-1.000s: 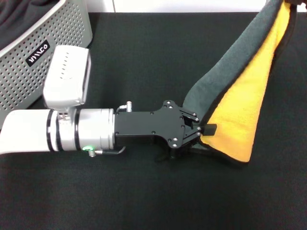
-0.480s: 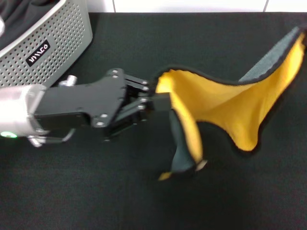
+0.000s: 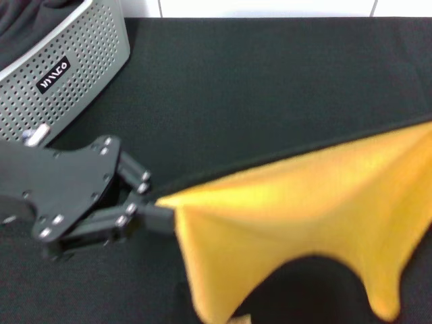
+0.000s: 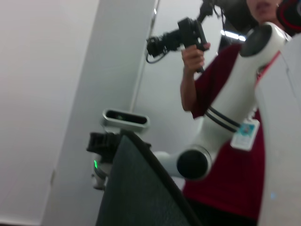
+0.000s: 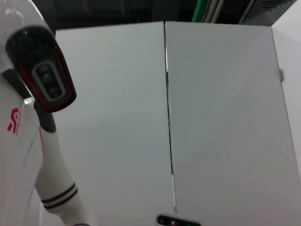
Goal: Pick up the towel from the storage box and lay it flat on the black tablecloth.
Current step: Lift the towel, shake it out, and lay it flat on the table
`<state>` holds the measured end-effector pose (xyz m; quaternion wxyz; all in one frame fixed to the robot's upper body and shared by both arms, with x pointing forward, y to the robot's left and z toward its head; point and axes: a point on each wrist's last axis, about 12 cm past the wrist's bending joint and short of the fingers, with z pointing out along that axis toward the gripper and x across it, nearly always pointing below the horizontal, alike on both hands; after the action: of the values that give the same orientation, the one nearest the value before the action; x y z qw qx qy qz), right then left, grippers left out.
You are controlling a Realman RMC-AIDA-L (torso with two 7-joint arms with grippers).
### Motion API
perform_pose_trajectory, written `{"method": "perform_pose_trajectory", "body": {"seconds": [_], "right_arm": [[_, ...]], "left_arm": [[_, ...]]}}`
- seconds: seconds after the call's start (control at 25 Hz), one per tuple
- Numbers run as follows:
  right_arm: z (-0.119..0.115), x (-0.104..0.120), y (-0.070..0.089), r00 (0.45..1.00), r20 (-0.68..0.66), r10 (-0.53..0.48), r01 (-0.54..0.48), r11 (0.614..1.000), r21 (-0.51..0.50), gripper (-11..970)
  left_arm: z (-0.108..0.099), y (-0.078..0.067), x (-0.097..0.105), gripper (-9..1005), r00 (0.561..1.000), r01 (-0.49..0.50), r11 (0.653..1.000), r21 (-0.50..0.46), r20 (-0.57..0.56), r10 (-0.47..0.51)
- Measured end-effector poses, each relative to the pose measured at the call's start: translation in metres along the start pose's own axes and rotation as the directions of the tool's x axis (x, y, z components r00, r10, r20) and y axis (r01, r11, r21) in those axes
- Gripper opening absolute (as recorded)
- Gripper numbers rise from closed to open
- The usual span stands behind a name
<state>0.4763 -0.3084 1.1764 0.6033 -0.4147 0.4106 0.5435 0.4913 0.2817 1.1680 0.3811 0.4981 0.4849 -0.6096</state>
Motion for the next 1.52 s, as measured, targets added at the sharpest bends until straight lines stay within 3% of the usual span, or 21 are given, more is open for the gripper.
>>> {"method": "perform_pose_trajectory", "body": {"seconds": [0.12,0.28,0.44,0.56,0.72,0.88,1.04,1.2,1.52], "right_arm": [[0.000,0.013,0.007,0.997,0.025,0.077,-0.077,0.997,0.002,2],[-0.001,0.032,0.008,0.989,0.054,0.139,-0.142,0.988,0.055,3],[0.005,0.052,-0.010,0.985,-0.036,0.169,-0.161,0.973,0.165,3],[0.011,0.067,-0.031,0.968,-0.155,0.197,-0.153,0.954,0.258,3],[0.025,0.085,-0.061,0.927,-0.320,0.197,-0.081,0.936,0.342,3],[0.038,0.095,-0.089,0.870,-0.471,0.145,0.042,0.930,0.364,3],[0.047,0.095,-0.108,0.833,-0.546,0.091,0.138,0.922,0.363,3],[0.053,0.095,-0.120,0.808,-0.587,0.057,0.196,0.913,0.357,3],[0.057,0.099,-0.128,0.765,-0.644,0.021,0.267,0.899,0.346,2]], "left_arm": [[-0.008,-0.006,0.000,17,0.999,0.035,0.999,0.012,-0.042,-0.035],[-0.027,-0.004,0.002,17,0.997,0.069,0.994,-0.086,-0.039,-0.072],[-0.040,0.009,0.007,18,0.995,0.084,0.970,-0.229,-0.023,-0.092],[-0.034,0.032,0.017,18,0.987,0.100,0.933,-0.344,-0.087,-0.138],[-0.026,0.058,0.026,18,0.974,0.085,0.878,-0.471,-0.147,-0.173],[-0.018,0.085,0.026,18,0.963,0.043,0.826,-0.562,-0.197,-0.184],[-0.014,0.102,0.025,18,0.948,0.008,0.785,-0.619,-0.245,-0.202],[-0.014,0.114,0.025,18,0.920,-0.022,0.758,-0.652,-0.310,-0.239],[-0.017,0.121,0.015,19,0.900,-0.086,0.747,-0.659,-0.373,-0.226]]}}
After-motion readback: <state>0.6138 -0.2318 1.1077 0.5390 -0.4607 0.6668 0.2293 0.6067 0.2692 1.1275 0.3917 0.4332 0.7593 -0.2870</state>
